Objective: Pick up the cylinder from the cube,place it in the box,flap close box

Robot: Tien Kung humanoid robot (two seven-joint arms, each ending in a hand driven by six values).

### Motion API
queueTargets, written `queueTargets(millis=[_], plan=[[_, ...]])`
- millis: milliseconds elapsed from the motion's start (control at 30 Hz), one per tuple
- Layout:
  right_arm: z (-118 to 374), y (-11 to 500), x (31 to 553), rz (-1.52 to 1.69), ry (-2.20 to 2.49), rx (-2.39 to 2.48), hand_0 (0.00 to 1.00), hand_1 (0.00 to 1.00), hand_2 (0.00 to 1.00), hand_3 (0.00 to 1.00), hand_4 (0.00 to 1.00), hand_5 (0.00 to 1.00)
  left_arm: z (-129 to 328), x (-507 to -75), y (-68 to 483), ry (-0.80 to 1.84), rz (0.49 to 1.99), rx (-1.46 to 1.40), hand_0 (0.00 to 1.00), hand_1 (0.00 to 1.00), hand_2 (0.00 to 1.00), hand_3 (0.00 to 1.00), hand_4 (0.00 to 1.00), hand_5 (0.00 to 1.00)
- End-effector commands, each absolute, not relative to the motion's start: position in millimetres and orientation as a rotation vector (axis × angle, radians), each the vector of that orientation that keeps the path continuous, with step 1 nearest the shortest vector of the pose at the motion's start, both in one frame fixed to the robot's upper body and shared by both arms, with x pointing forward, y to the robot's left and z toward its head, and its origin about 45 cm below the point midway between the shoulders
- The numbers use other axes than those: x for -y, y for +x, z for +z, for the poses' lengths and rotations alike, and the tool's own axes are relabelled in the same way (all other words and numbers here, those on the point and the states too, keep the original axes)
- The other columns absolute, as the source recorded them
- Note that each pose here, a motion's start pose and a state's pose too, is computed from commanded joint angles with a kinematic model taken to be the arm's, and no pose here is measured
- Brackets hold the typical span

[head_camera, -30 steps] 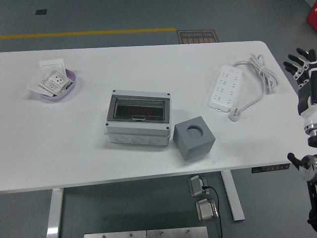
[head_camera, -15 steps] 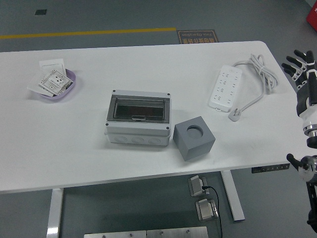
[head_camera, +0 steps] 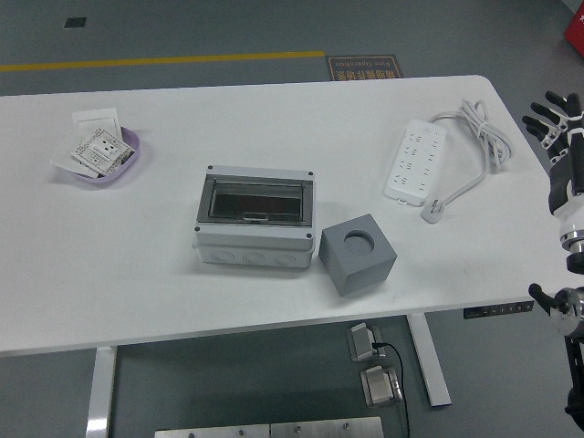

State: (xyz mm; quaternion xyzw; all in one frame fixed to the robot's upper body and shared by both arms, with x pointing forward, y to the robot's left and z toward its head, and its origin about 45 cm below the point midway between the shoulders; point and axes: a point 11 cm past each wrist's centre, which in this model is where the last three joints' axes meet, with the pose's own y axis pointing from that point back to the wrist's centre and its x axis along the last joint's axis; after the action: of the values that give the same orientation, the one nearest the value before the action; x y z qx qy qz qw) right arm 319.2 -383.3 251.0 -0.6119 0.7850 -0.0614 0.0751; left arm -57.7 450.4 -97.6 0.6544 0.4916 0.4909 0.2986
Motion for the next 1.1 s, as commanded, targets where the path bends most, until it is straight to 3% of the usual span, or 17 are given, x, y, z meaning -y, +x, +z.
queueTargets(millis=[300,333,500,533,700,733,1100], plan=[[252.9,319.3,384.1,-0.190,-1.828,-2.353,0.796,0.670,0.715,0.744,0.901,0.825,-97.3,-452.1,-57.8,1.694,1.339,-1.335,0.738,0.880,0.998,0.998,0.763,0.538],[252.8,319.1,384.1,-0.190,-1.827,-2.353,0.797,0.671,0.715,0.744,0.900,0.827,-97.3,-452.5,-57.1,1.685,1.347,-1.337,0.828,0.962,0.998,0.998,0.753,0.548],[253.6,318.5,384.4,-0.193,-1.822,-2.351,0.797,0.671,0.715,0.744,0.900,0.827,-96.6,-459.1,-49.2,1.654,1.397,-1.290,0.828,0.962,0.998,0.998,0.753,0.548],[253.7,318.4,384.4,-0.194,-1.821,-2.350,0.797,0.671,0.715,0.744,0.900,0.826,-96.2,-461.1,-47.4,1.649,1.407,-1.279,0.998,0.994,0.998,0.998,0.761,0.705],[252.1,317.2,386.1,-0.188,-1.818,-2.355,0.797,0.671,0.715,0.744,0.900,0.826,-92.4,-471.4,-43.4,1.646,1.432,-1.255,0.998,0.994,0.998,0.998,0.761,0.705],[252.1,316.9,387.1,-0.188,-1.816,-2.357,0.797,0.670,0.714,0.744,0.901,0.826,-91.6,-472.8,-44.5,1.652,1.431,-1.255,0.998,0.998,0.998,0.998,0.829,0.986],[251.0,317.2,389.3,-0.183,-1.805,-2.374,0.797,0.671,0.714,0.744,0.900,0.827,-95.3,-457.0,-53.3,1.689,1.375,-1.346,0.998,0.998,0.998,0.998,0.878,0.998]])
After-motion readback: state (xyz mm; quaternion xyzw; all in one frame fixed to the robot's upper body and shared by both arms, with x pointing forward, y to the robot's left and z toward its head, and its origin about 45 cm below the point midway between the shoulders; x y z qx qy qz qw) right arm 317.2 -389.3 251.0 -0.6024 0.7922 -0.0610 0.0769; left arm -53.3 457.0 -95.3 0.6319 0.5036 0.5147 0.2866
